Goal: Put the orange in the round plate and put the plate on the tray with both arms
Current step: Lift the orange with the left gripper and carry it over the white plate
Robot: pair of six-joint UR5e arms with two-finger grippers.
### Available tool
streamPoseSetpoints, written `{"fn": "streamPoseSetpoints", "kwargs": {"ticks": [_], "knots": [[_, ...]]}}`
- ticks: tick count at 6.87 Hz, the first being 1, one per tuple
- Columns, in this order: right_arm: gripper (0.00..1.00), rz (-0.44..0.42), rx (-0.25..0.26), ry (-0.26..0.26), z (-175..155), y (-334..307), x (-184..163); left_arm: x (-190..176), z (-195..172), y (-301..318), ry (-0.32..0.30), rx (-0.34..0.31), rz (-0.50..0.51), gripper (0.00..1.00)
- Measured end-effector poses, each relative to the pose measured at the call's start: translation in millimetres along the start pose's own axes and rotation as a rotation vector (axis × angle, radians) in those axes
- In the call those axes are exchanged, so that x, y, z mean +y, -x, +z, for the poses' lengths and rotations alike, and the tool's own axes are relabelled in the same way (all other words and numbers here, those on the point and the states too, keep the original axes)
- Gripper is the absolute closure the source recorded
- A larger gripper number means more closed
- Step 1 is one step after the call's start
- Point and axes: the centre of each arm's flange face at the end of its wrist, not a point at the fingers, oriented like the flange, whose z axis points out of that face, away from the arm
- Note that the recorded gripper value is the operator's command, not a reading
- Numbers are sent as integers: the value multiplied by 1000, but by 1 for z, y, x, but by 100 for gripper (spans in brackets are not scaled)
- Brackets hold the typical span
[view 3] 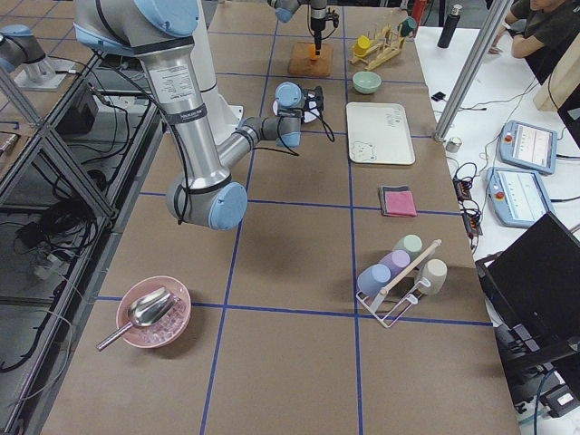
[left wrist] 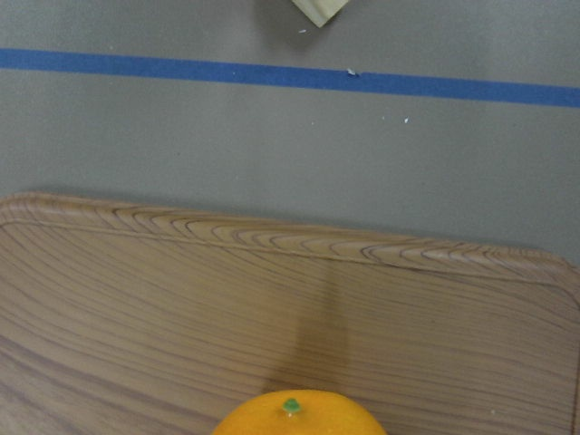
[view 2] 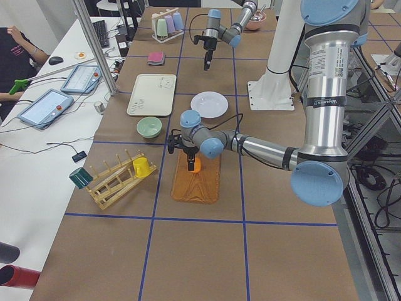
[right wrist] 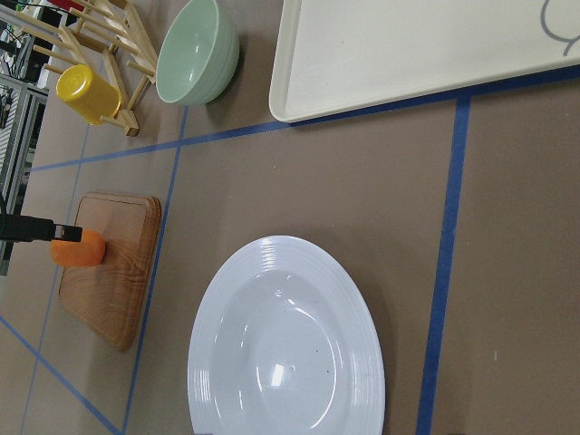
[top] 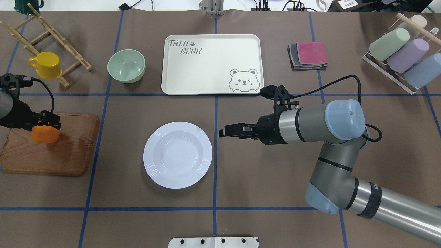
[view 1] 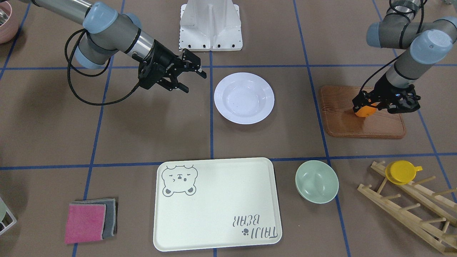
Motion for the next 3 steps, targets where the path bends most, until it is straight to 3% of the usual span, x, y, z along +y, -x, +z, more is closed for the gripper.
{"fn": "streamPoseSetpoints", "kwargs": {"ticks": [3], "knots": [[13,-1,-2,-4,11,4,-3,6,8,-5,16,-3,10,26]]}}
